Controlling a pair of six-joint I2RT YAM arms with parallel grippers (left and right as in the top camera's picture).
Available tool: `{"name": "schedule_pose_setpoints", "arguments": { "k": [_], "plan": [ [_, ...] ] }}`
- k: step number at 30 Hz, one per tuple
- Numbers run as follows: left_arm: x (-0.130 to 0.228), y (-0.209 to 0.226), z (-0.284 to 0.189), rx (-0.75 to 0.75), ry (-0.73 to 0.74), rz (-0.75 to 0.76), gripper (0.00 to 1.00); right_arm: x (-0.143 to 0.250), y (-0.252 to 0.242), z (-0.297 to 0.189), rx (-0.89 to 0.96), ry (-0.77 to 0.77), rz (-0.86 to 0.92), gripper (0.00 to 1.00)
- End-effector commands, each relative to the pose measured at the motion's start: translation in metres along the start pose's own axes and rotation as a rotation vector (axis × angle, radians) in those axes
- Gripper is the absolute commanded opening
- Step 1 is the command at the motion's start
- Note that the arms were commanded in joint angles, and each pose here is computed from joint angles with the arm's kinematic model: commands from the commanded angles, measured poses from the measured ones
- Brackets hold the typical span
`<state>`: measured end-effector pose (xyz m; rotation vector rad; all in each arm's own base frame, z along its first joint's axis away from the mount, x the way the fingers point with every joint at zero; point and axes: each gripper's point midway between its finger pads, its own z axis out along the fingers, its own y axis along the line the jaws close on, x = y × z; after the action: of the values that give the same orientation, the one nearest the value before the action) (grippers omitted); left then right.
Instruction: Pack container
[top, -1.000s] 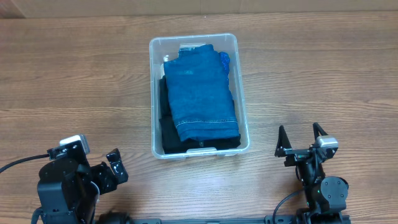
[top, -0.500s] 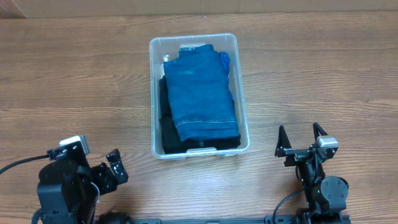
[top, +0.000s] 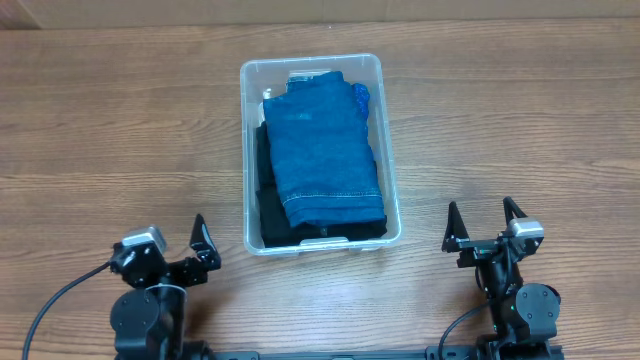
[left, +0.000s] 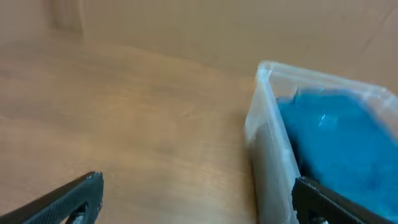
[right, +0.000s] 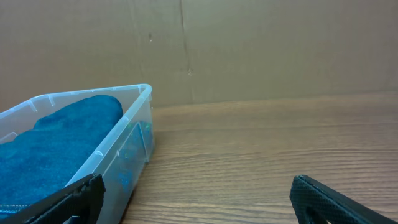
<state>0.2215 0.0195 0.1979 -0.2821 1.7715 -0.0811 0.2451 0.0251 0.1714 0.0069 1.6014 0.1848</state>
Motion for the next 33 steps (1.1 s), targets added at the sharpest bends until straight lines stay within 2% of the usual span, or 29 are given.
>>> {"name": "schedule_pose_setpoints", "arguments": {
  "k": [1,8,10,13,33],
  "plan": [
    [-0.009,-0.008,0.004,0.057,-0.146,0.091,1.00,0.001,0.001,0.000,-0.004,-0.004,0.003,1.00],
    [-0.020,-0.009,0.015,0.052,-0.334,0.240,1.00,0.001,0.001,0.000,-0.004,-0.004,0.003,1.00],
    [-0.004,-0.006,0.022,0.051,-0.304,0.231,1.00,0.001,0.001,0.000,-0.004,-0.005,0.003,1.00],
    [0.037,0.001,0.032,0.050,-0.137,0.185,1.00,0.001,0.001,0.000,-0.004,-0.004,0.003,1.00],
    [0.036,-0.002,0.032,0.059,-0.144,0.186,1.00,0.001,0.001,0.000,-0.004,-0.004,0.003,1.00]
  ]
}}
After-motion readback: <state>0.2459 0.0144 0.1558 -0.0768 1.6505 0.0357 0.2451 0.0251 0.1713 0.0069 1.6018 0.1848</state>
